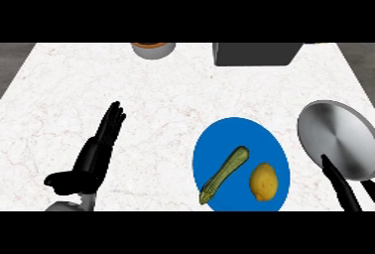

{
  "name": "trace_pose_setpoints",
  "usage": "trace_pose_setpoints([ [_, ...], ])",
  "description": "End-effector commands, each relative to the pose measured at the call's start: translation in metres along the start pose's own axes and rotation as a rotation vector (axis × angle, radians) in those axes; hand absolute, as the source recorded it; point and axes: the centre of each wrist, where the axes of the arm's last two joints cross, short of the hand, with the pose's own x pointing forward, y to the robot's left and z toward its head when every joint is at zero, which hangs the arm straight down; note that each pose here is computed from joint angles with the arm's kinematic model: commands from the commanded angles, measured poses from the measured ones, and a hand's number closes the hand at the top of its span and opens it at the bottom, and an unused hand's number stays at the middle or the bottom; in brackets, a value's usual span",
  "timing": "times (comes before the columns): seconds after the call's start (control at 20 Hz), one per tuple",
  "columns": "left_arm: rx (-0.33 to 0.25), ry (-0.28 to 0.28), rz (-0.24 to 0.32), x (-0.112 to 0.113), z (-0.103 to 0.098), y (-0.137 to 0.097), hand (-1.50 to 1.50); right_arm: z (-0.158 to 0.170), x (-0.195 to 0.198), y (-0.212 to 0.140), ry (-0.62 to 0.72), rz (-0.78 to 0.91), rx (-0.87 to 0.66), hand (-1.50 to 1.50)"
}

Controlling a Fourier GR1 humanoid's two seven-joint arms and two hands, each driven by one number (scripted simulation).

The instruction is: Pick the squash from the plate and place it in the pan

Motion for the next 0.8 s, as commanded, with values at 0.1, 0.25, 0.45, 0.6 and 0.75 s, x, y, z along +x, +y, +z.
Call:
trace_pose_setpoints([
  [0.1, -0.008, -0.002, 0.006, -0.003, -0.007, -0.02, 0.0, -0.018, 0.023, -0.001, 0.116, 0.179, 0.153, -1.5],
  [0.25, -0.042, -0.002, 0.013, -0.002, -0.003, -0.008, 0.0, -0.021, 0.028, 0.017, 0.181, 0.29, 0.26, -1.5],
  [0.45, -0.04, 0.003, -0.002, -0.01, -0.006, -0.008, 0.0, -0.046, 0.027, 0.039, 0.259, 0.441, 0.393, -1.5],
  [0.6, -0.047, 0.005, 0.019, 0.003, -0.003, -0.007, 0.0, -0.05, 0.048, 0.076, 0.254, 0.514, 0.465, -1.5],
  [0.75, -0.024, -0.017, -0.005, -0.009, -0.015, -0.008, 0.0, -0.074, 0.051, 0.092, 0.294, 0.583, 0.505, -1.5],
])
